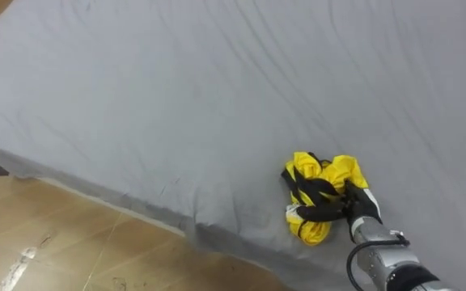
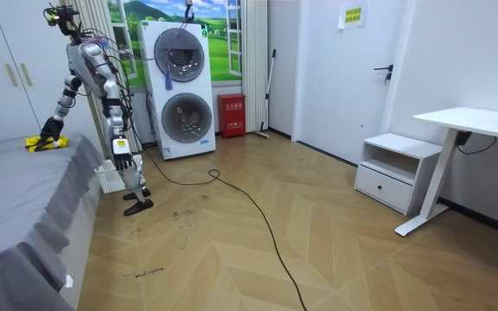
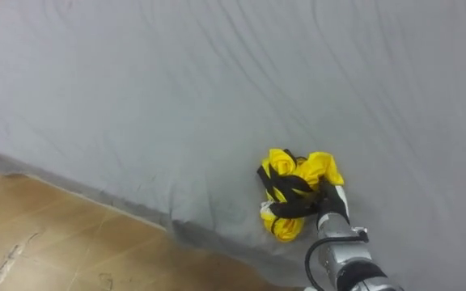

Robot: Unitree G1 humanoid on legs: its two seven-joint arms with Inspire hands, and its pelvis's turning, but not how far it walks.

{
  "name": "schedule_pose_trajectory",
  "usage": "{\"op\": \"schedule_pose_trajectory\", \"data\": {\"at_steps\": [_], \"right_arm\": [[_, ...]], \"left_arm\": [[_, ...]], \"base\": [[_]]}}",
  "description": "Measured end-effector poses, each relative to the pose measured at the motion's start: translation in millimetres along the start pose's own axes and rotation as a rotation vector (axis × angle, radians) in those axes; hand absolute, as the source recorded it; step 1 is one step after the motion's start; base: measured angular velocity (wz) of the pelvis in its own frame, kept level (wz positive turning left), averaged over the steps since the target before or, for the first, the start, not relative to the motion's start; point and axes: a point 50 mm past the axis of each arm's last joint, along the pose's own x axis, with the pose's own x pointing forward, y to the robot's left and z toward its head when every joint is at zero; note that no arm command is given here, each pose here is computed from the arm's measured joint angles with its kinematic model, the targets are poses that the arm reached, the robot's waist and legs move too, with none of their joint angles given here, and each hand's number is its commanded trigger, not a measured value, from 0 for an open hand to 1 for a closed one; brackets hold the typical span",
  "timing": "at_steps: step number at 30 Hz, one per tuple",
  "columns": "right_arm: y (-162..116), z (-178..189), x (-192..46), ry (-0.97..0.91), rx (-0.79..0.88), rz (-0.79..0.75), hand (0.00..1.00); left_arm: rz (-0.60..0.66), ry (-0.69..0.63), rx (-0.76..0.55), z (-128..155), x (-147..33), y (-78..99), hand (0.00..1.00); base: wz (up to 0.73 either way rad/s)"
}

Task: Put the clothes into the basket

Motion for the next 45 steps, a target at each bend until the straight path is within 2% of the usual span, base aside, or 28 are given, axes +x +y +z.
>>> {"op": "schedule_pose_trajectory", "data": {"at_steps": [3,9,14,22,25,30,35,40,45], "right_arm": [[-11.7,-3.4,1.5,0.026,-0.046,-0.040,1.00],[-9.1,-7.3,1.3,0.054,-0.127,-0.028,1.00],[-3.6,-12.8,0.3,0.088,-0.131,-0.003,1.00],[-12.2,-21.9,-0.7,0.112,-0.127,-0.006,1.00],[-10.4,-27.6,-2.4,0.121,-0.049,0.011,1.00],[-10.0,-50.4,-10.6,0.137,0.178,0.055,1.00],[-11.3,-68.6,-25.4,0.093,0.298,0.104,1.00],[-24.2,-59.1,-40.9,-0.047,0.410,0.104,1.00],[-44.3,-40.8,-53.0,-0.185,0.477,0.068,1.00]], "left_arm": [[0.001,0.015,0.005,-2.0,-0.1,0.9,0.00],[0.013,0.054,0.057,-6.7,0.1,7.2,0.00],[0.011,0.070,0.083,-10.1,-0.5,6.7,0.00],[0.014,0.102,0.125,-17.5,-1.9,8.4,0.00],[0.015,0.102,0.125,-19.0,-2.3,8.6,0.00],[0.020,0.097,0.136,-31.4,-7.1,10.6,0.00],[0.053,0.107,0.056,-41.8,-10.9,17.9,0.00],[0.115,0.072,-0.084,-42.3,-11.7,27.7,0.00],[0.096,0.057,-0.121,-40.1,-11.9,17.4,0.00]], "base": [[0.11],[0.17],[0.17],[0.05],[0.05],[-0.04],[-0.35],[-0.60],[-0.68]]}}
